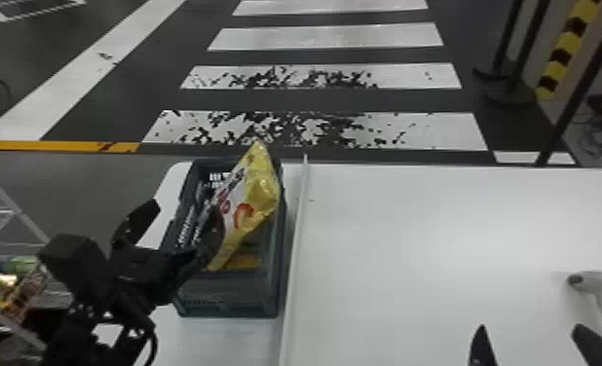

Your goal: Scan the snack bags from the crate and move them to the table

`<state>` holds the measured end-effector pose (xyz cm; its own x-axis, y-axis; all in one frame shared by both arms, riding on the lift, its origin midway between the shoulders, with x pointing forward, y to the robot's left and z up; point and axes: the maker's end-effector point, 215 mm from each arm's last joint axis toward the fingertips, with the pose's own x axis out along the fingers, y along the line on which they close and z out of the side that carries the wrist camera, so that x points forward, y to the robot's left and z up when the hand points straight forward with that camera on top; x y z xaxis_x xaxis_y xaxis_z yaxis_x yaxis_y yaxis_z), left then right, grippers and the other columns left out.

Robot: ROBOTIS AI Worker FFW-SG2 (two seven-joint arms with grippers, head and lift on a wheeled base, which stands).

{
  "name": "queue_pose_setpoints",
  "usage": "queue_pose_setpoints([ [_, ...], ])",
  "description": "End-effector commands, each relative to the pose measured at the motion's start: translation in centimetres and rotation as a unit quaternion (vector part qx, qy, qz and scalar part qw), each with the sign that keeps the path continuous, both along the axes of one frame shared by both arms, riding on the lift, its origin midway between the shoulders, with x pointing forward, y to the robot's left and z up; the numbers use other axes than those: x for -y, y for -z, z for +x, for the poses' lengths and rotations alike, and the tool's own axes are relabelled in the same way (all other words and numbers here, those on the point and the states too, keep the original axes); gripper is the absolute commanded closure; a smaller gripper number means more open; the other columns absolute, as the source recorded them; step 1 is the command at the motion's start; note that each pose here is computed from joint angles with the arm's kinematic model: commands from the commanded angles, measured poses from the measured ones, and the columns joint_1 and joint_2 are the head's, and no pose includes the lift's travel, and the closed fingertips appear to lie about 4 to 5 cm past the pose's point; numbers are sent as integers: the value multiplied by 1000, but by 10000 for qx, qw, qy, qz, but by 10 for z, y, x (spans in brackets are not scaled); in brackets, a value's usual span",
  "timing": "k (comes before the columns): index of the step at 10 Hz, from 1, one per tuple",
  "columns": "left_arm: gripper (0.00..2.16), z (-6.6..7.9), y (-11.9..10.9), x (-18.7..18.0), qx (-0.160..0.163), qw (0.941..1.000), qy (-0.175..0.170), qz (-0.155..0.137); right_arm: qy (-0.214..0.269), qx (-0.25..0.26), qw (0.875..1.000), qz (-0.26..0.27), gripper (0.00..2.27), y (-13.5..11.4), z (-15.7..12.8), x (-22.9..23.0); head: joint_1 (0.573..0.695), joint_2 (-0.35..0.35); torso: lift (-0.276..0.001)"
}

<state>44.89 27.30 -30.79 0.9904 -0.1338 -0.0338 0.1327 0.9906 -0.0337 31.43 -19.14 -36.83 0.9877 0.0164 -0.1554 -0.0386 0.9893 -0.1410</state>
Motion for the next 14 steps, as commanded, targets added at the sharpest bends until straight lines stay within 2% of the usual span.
queue_pose_setpoints([
  [1, 70, 14, 2, 15, -149, 9999, 17, -51, -11, -35, 10000, -41, 83, 2, 1, 1, 695, 124, -95],
  [4, 70, 31, 9, 53, -322, 9993, 160, 83, -55, -64, 9999, -97, 83, 3, 2, 1, 695, 83, -95],
  [8, 70, 47, 29, 78, -520, 9981, 286, 150, -112, -117, 9997, -155, 83, 7, 3, 0, 695, 28, -95],
  [10, 70, 60, 36, 95, -565, 9977, 336, 178, -125, -125, 9997, -175, 83, 7, 3, 1, 695, 6, -95],
  [14, 83, 76, 51, 94, -635, 9971, 170, 387, -72, -117, 9996, -241, 83, 8, 2, 7, 695, -30, -95],
])
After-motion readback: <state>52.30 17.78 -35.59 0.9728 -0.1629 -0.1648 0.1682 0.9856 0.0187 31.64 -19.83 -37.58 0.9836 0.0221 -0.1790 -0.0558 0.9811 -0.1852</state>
